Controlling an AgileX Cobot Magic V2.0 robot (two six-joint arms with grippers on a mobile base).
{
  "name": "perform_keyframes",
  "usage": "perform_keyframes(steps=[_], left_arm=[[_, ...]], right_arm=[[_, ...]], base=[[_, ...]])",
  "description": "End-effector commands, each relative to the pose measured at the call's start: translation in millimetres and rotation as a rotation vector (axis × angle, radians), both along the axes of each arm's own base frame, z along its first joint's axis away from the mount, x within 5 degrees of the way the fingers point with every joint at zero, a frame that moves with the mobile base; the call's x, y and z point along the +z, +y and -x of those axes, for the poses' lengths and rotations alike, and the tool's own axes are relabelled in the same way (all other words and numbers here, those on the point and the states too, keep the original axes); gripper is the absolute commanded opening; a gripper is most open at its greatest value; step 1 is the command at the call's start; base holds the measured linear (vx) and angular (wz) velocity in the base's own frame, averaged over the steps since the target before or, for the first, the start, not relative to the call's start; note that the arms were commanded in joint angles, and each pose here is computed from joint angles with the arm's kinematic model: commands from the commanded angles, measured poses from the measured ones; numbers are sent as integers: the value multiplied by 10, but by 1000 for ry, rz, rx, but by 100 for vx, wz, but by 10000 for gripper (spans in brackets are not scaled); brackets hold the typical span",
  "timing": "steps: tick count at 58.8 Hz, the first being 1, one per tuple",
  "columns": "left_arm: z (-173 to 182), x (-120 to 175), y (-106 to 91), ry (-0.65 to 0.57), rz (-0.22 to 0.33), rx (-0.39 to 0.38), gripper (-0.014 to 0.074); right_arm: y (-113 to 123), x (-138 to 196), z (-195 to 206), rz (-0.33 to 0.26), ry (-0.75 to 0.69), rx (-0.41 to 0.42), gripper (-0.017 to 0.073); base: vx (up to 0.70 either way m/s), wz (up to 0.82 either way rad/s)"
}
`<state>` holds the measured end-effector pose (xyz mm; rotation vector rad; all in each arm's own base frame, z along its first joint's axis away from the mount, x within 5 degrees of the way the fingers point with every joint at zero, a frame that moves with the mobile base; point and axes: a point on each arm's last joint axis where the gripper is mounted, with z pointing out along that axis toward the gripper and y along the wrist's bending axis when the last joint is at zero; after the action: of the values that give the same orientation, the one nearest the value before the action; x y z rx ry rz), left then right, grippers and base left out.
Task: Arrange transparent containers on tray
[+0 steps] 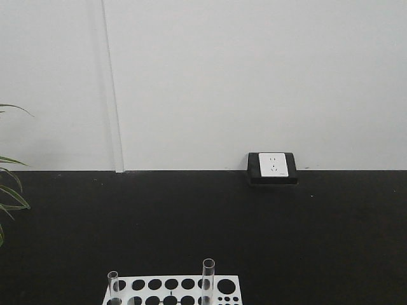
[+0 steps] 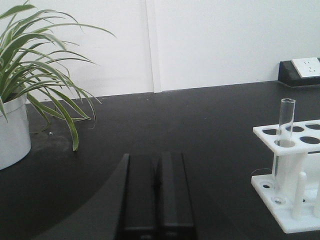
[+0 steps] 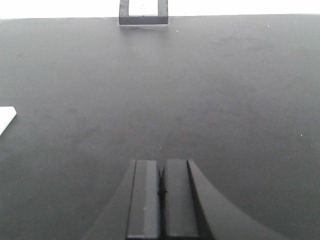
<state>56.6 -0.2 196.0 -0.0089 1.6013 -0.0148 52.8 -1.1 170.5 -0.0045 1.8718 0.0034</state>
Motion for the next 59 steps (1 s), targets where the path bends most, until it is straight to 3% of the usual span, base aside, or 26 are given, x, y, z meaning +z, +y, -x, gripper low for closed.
perform_keyframes(steps=[1, 51, 59], left_arm=[[4, -20, -1, -78, 18, -2, -6], [4, -20, -1, -78, 18, -2, -6], [4, -18, -1, -79, 18, -2, -6]], right_arm=[[6, 44, -19, 10, -78, 9, -11], [6, 44, -19, 10, -78, 9, -11], [-18, 53, -20, 125, -87, 12, -11]], base=[[0, 0], [0, 0], [0, 0]])
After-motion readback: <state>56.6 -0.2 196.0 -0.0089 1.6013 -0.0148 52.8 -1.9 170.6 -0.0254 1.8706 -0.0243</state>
